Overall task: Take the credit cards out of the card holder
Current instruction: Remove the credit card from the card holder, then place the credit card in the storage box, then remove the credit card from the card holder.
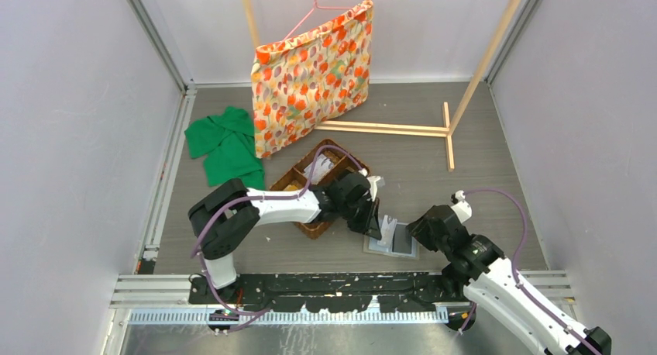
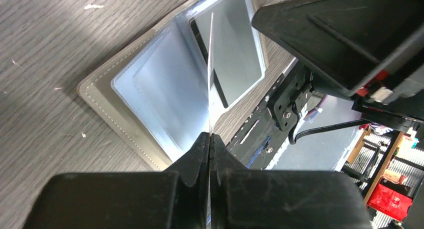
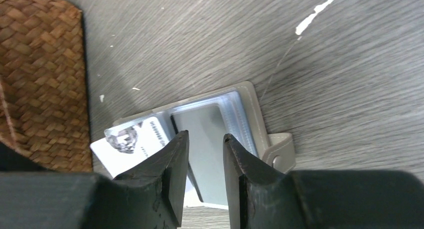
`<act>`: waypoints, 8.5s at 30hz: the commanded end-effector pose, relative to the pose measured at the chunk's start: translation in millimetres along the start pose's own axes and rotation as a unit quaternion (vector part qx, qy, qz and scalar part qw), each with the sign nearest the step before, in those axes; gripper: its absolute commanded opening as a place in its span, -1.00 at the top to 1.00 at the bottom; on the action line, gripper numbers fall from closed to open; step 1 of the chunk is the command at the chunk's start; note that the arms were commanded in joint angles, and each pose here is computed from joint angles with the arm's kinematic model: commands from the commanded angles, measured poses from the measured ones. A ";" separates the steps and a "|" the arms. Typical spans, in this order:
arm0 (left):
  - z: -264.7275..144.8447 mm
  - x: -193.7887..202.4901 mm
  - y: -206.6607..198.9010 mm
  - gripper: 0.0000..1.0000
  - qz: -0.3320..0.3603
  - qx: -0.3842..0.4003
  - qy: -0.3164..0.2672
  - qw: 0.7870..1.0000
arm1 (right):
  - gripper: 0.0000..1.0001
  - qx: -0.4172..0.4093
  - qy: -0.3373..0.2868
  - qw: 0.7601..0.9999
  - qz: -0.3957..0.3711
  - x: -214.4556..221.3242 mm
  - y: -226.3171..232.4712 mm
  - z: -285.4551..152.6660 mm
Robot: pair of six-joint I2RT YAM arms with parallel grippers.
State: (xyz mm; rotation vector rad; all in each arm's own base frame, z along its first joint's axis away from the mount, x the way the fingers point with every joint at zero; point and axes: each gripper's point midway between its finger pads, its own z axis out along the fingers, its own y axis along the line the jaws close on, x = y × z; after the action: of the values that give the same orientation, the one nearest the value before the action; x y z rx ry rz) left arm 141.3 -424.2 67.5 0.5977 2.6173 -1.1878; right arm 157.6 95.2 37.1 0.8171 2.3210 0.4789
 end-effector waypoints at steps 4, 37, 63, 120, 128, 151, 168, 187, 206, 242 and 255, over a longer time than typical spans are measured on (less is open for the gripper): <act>-18.2 -4.8 -12.8 0.99 0.020 0.009 -0.001 1.000 | 0.24 -0.048 -0.009 0.999 -0.002 -12.4 27.4 -17.1; -207.6 -108.6 35.4 0.99 0.154 -0.220 -0.086 0.959 | 0.19 -0.052 -0.041 0.998 -0.003 -31.7 32.5 -36.9; -201.8 -153.1 133.1 0.99 0.264 -0.182 0.070 0.945 | 0.18 -0.073 -0.046 0.996 0.020 -28.7 22.1 -46.9; -14.6 -39.8 -45.2 0.39 0.017 -0.001 -0.055 0.998 | 0.16 -0.013 0.041 0.999 -0.015 11.8 12.1 -0.9; 12.5 -31.4 -30.1 0.38 -0.002 -0.003 -0.044 0.999 | 0.16 -0.009 0.052 0.998 -0.018 17.6 10.2 3.8; 29.2 1.0 16.4 0.39 -0.055 -0.042 -0.011 0.998 | 0.17 -0.033 0.087 0.996 0.013 35.2 9.9 3.2; 34.6 1.6 23.4 0.50 -0.084 -0.015 -0.015 0.996 | 0.18 -0.045 0.112 0.992 0.033 48.5 10.7 8.7; 29.7 0.4 33.0 0.99 -0.097 -0.015 -0.029 0.995 | 0.18 -0.026 0.105 0.994 0.020 44.2 5.2 6.3; 11.9 4.0 44.5 0.99 -0.074 -0.058 -0.021 0.995 | 0.18 -0.019 0.101 0.995 -0.009 39.6 6.2 3.9; 10.2 8.5 36.9 0.44 -0.105 -0.024 -0.018 0.994 | 0.17 -0.097 0.099 0.990 -0.013 30.4 50.6 -2.4; 18.2 12.3 41.4 0.42 -0.115 -0.020 -0.012 0.993 | 0.17 -0.075 0.145 0.987 -0.012 56.5 28.5 9.8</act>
State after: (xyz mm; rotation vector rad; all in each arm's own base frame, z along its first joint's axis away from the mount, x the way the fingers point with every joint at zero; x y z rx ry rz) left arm 149.5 -411.7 34.1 0.2864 2.7261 -1.1922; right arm 152.1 155.5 32.2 0.6946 2.4643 0.8058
